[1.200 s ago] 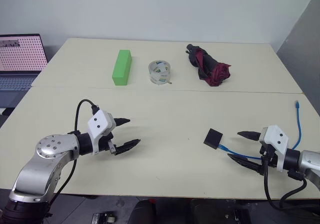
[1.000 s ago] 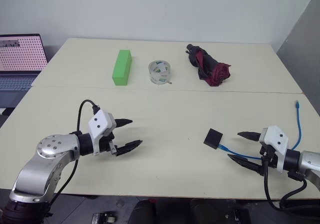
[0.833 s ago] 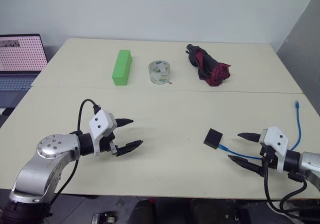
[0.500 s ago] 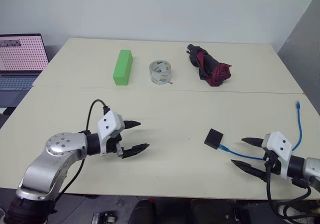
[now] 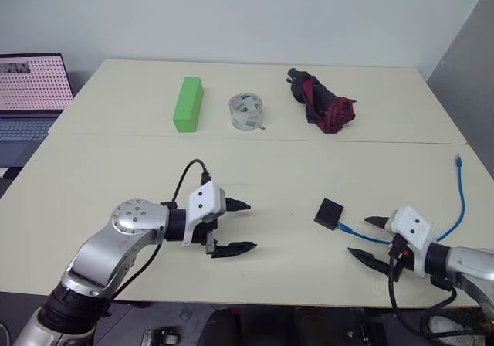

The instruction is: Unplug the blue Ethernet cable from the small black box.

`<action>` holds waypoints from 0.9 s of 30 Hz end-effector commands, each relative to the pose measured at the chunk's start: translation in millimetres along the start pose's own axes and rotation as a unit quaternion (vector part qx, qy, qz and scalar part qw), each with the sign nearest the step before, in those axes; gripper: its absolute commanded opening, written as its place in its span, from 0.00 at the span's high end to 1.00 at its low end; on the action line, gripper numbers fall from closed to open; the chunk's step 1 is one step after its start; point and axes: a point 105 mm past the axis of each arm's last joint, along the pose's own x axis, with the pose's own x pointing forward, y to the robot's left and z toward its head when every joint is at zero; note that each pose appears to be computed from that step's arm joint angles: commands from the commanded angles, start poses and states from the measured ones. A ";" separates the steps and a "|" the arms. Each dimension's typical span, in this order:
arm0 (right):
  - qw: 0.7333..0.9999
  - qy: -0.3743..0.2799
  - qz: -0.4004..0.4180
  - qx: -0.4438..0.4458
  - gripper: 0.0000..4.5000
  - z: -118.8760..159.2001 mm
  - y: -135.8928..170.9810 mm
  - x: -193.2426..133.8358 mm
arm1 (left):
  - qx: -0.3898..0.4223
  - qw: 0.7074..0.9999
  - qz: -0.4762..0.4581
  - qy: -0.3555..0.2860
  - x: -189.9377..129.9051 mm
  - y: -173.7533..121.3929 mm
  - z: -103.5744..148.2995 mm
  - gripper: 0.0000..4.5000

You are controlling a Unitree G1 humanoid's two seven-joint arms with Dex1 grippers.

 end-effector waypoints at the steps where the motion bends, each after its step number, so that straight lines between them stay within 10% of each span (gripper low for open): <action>1: 1.000 -0.006 0.015 -0.017 0.04 3.7 -1.0 4.9 | 0.022 1.000 -0.012 -0.005 3.3 -6.2 5.5 0.00; 18: 0.997 0.014 0.044 -0.055 0.94 1.0 -9.0 23.4 | 0.023 1.000 -0.006 -0.006 4.0 -2.5 2.2 0.00; 27: 0.976 -0.019 0.029 -0.217 0.98 34.6 -16.7 28.3 | -0.029 0.999 0.031 -0.027 2.0 12.2 -0.6 0.00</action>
